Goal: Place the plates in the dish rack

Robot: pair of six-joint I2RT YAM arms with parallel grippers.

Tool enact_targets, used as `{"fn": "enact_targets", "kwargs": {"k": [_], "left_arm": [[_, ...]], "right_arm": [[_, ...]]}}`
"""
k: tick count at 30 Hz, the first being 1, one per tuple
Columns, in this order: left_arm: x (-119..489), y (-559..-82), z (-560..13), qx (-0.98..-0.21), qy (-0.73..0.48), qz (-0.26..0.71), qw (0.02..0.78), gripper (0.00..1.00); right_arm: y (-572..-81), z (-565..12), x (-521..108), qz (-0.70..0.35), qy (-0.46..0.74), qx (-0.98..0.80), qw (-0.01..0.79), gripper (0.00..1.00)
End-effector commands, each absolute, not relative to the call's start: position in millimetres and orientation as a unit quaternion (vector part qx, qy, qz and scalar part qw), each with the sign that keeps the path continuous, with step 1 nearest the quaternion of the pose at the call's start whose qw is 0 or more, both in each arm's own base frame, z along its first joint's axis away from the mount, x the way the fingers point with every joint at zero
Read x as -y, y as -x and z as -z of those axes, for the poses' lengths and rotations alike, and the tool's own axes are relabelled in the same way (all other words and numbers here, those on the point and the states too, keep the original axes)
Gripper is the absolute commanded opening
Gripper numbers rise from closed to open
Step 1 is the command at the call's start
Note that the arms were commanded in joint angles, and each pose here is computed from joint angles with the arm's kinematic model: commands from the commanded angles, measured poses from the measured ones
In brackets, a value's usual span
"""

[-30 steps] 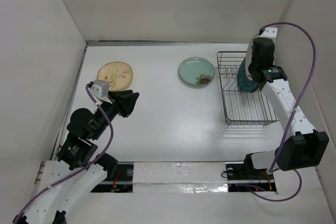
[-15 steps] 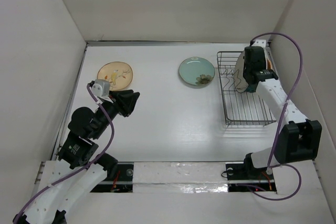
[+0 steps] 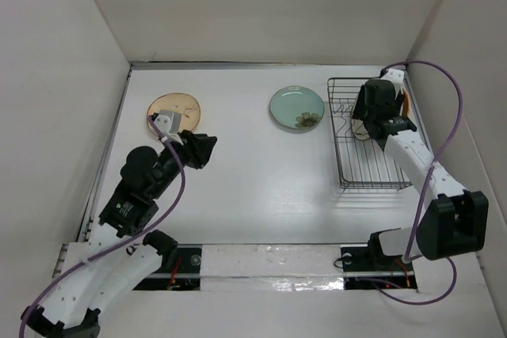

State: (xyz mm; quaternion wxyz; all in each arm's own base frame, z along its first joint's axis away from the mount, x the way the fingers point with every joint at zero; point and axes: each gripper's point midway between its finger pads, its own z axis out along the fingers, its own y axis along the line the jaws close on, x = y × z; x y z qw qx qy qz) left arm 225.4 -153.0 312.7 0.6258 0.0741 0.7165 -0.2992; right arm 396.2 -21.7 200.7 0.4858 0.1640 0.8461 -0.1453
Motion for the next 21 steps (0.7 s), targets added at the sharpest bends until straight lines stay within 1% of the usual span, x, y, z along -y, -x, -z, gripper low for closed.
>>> {"fn": "enact_targets", "kwargs": {"k": [1,3,4,6,7,8,9,10,11,12,13,15,17,18,19,20,21], "left_arm": [[162,-244,-303,-0.743,-0.051,0.294,0.6,0.29],[165,-252,-296,-0.76,-0.033,0.291,0.58,0.24],[171,-260,-293,-0.771,-0.028,0.29,0.567,0.17],[182,-267,-300,-0.769,-0.019,0.31,0.558,0.12],[193,-273,-292,-0.779,-0.024,0.32,0.539,0.03],[199,-277,-293,-0.78,-0.025,0.328,0.533,0.0],[206,-282,-292,-0.784,-0.025,0.334,0.524,0.0],[220,-293,-290,-0.791,-0.025,0.345,0.504,0.0],[226,-299,-287,-0.796,-0.023,0.348,0.495,0.0],[232,-307,-284,-0.799,-0.019,0.352,0.487,0.0],[245,-320,-271,-0.811,-0.01,0.357,0.464,0.0],[255,-337,-257,-0.822,0.003,0.353,0.447,0.0],[269,-361,-229,-0.841,0.025,0.342,0.418,0.01],[273,-370,-218,-0.847,0.034,0.335,0.41,0.08],[282,-389,-201,-0.854,0.043,0.327,0.403,0.22],[286,-397,-195,-0.856,0.053,0.326,0.398,0.28],[289,-405,-184,-0.86,0.061,0.32,0.393,0.34]], "right_arm": [[-393,-247,-1,0.079,-0.188,-0.804,0.559,0.74],[-383,-269,-9,0.05,-0.192,-0.787,0.584,0.74],[-379,-275,-13,0.04,-0.19,-0.782,0.592,0.75],[-371,-286,-19,0.024,-0.186,-0.771,0.608,0.76],[-363,-302,-17,0.012,-0.192,-0.756,0.625,0.76],[-359,-308,-23,-0.003,-0.185,-0.752,0.633,0.76],[-355,-315,-28,-0.017,-0.182,-0.745,0.641,0.75],[-351,-319,-29,-0.027,-0.181,-0.74,0.647,0.71],[-343,-333,-43,-0.065,-0.16,-0.729,0.662,0.6],[-340,-344,-54,-0.098,-0.15,-0.715,0.676,0.21],[-335,-338,-70,-0.129,-0.133,-0.717,0.672,0.01],[-320,-355,-108,-0.22,-0.08,-0.693,0.682,0.0],[-308,-349,-139,-0.269,-0.047,-0.69,0.67,0.0],[-304,-346,-147,-0.278,-0.039,-0.691,0.666,0.0],[-297,-342,-160,-0.29,-0.026,-0.694,0.658,0.0],[-297,-334,-162,-0.285,-0.028,-0.699,0.655,0.03],[-294,-330,-165,-0.286,-0.025,-0.701,0.653,0.11]]}}
